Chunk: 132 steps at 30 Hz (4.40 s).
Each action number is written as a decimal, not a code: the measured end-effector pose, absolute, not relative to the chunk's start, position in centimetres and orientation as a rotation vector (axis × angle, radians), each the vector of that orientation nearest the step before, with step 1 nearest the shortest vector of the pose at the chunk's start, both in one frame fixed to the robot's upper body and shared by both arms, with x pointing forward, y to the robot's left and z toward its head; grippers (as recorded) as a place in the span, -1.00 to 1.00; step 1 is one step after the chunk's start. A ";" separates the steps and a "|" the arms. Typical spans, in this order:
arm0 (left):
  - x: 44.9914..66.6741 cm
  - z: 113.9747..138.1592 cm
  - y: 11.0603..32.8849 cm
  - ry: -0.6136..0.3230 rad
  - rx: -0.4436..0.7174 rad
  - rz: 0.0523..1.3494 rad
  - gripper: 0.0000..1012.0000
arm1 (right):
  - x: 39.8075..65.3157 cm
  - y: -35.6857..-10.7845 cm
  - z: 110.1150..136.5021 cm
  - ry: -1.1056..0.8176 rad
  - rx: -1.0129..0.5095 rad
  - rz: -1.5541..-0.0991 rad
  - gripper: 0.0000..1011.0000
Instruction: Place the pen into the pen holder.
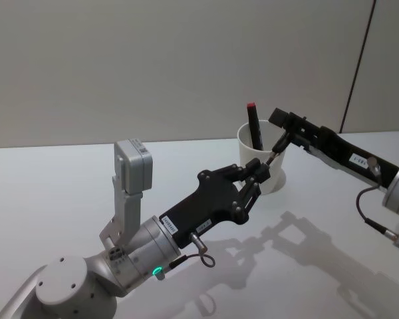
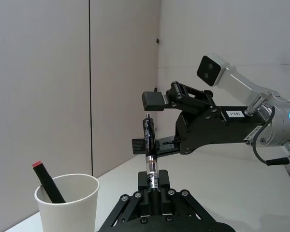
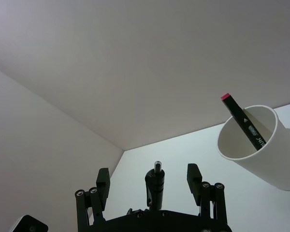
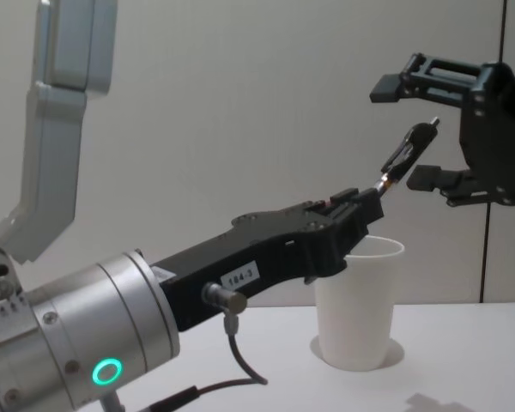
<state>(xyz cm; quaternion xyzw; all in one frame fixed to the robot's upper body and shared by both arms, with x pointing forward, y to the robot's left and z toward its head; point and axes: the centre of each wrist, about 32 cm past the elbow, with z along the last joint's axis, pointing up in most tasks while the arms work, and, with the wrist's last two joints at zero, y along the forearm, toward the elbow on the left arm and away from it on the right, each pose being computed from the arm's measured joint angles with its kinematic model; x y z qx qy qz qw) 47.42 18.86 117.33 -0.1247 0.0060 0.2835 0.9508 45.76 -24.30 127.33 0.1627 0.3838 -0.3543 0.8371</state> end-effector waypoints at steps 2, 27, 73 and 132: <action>47.4 117.3 18.9 0.012 -0.254 0.576 -0.75 | 45.8 -24.3 127.3 0.812 0.344 -0.750 0.98; 47.4 117.3 18.9 0.012 -0.254 0.577 -0.75 | 45.8 -24.3 127.3 0.811 0.343 -0.748 -0.40; 47.4 117.3 18.9 0.012 -0.253 0.577 0.73 | 45.8 -24.3 127.3 0.808 0.345 -0.749 -0.64; 47.4 117.3 18.9 0.012 -0.254 0.576 0.98 | 51.3 -26.2 126.8 0.256 0.394 -1.004 -0.64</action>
